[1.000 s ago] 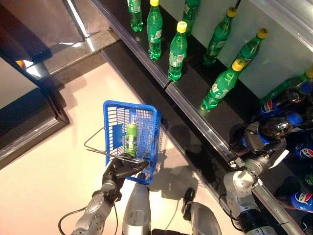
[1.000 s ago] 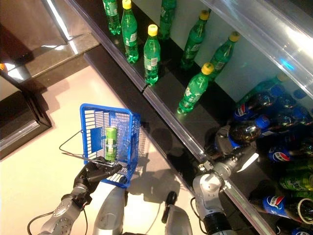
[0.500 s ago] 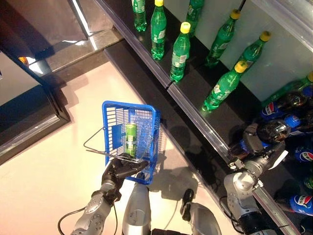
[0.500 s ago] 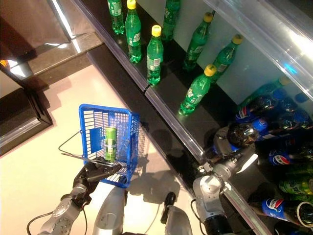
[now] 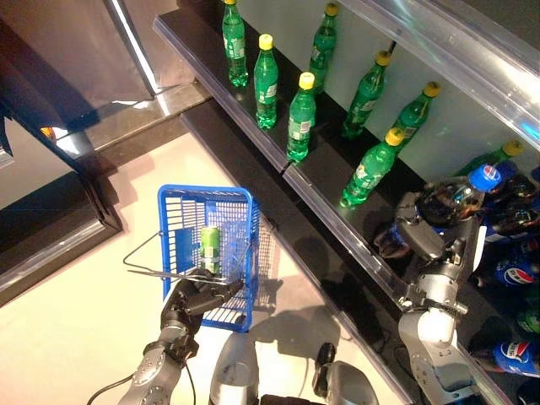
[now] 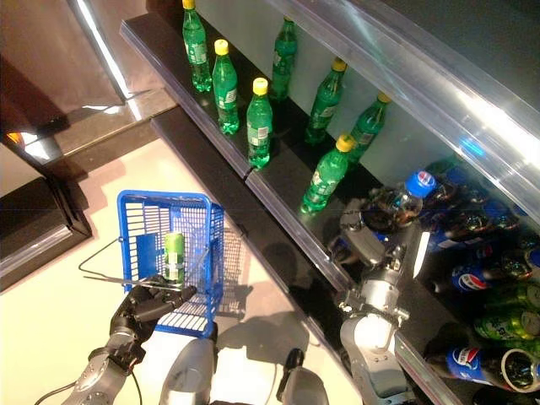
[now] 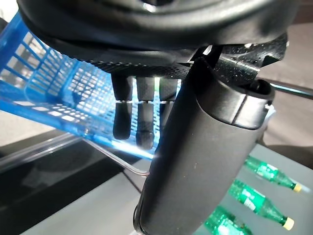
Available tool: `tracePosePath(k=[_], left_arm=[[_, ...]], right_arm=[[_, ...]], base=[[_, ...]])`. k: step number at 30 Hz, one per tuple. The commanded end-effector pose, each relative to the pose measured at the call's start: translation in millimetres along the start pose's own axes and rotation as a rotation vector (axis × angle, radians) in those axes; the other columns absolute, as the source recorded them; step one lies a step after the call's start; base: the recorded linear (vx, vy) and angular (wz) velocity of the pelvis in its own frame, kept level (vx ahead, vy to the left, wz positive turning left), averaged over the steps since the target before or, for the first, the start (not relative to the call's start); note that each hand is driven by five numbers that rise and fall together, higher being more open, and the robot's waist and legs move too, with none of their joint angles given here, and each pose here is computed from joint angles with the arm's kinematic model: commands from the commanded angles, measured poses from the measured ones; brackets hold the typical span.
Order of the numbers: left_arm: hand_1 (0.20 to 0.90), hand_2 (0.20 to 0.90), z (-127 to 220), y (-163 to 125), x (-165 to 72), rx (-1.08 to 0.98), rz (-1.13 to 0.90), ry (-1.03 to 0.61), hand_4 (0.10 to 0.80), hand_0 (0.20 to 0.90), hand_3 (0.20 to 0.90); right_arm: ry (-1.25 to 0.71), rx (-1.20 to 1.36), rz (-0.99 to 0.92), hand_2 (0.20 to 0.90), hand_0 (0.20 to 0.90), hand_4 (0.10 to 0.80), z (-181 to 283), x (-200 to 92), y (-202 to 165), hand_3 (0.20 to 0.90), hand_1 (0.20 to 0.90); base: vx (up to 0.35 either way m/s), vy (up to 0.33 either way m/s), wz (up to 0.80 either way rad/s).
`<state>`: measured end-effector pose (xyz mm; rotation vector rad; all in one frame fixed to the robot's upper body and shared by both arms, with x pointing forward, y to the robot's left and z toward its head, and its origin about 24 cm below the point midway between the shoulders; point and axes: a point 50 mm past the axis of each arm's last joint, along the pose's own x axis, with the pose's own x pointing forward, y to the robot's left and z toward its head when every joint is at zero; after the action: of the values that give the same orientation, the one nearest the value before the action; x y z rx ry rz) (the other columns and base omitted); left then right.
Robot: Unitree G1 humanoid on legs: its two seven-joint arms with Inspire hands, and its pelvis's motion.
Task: Pick up the drink and place into the basket.
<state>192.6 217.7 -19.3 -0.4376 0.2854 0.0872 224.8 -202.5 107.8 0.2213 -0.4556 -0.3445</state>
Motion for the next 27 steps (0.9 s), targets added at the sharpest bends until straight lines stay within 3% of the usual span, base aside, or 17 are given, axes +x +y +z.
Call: tracePosePath(k=[1, 14, 27], left_arm=[[0.300, 0.300, 48.3, -42.1, -18.2, 0.088, -0.277, -0.300, 0.100, 0.300, 0.200], [0.300, 0.300, 42.3, -95.2, -26.7, 0.093, -0.711, -0.238, 0.100, 0.300, 0.200], [0.300, 0.300, 78.5, -140.0, -39.3, 0.163, -1.126, -0.273, 0.100, 0.300, 0.200]], right_arm=[[-0.428, 0.124, 0.287, 0.300, 0.300, 0.100, 77.8, 14.3, 31.1, 0.200, 0.300], [-0.377, 0.225, 0.496, 0.300, 0.300, 0.100, 84.5, 10.7, 58.0, 0.200, 0.300], [-0.322, 0.334, 0.601, 0.300, 0.300, 0.100, 83.5, -0.6, 85.7, 0.200, 0.300]], base=[[-0.024, 0.109, 0.01], [-0.011, 0.073, 0.01], [0.019, 0.075, 0.05]])
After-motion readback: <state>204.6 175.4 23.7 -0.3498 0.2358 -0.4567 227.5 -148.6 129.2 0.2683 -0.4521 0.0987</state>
